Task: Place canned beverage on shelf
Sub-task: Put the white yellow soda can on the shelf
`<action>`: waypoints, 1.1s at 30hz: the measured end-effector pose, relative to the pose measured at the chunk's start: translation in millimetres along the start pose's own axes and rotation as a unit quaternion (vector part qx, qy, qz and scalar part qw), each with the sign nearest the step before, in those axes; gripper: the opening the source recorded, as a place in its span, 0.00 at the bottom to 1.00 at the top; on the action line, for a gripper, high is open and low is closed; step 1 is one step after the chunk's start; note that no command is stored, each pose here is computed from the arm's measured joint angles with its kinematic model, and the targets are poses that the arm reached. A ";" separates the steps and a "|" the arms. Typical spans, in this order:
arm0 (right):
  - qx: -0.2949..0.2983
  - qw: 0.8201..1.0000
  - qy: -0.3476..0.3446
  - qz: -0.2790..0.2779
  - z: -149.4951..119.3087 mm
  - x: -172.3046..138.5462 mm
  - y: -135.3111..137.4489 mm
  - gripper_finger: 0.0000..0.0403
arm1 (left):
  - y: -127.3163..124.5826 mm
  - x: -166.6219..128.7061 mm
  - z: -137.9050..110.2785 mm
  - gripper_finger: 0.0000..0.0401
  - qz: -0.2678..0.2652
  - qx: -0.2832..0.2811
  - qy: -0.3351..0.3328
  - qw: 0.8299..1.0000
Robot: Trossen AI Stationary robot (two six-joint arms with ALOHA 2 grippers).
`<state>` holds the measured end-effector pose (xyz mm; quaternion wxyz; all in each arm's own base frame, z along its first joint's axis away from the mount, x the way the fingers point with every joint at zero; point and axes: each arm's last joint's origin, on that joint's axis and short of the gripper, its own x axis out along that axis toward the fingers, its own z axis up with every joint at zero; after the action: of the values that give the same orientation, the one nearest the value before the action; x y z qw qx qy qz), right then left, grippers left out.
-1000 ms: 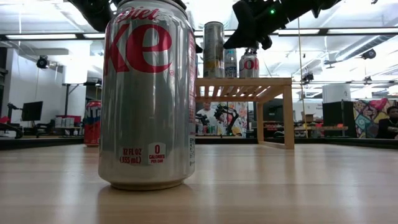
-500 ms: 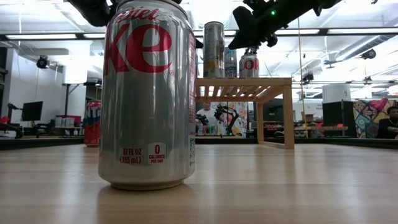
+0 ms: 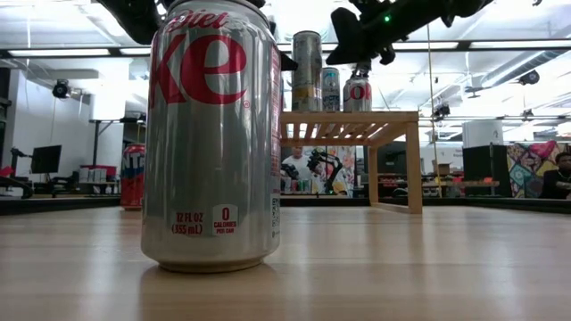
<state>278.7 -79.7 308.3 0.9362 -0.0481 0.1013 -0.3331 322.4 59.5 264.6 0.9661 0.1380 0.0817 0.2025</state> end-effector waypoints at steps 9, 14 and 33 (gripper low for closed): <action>0.000 1.000 0.001 0.023 -5.1 8.0 5.9 0.03 | 1.2 0.1 2.0 0.00 0.004 -0.001 -0.011 1.000; -0.003 1.000 0.005 0.029 -7.8 9.4 10.8 0.03 | 1.6 0.1 2.2 0.00 0.006 0.000 -0.013 1.000; -0.008 0.999 0.005 0.051 -7.2 2.4 24.5 0.03 | 2.2 -0.1 0.2 0.00 0.009 0.011 0.000 1.000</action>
<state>294.0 -62.4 297.0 0.9510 -0.0485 0.1105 -0.2846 321.6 61.3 265.5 0.9626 0.1490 0.0825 0.2105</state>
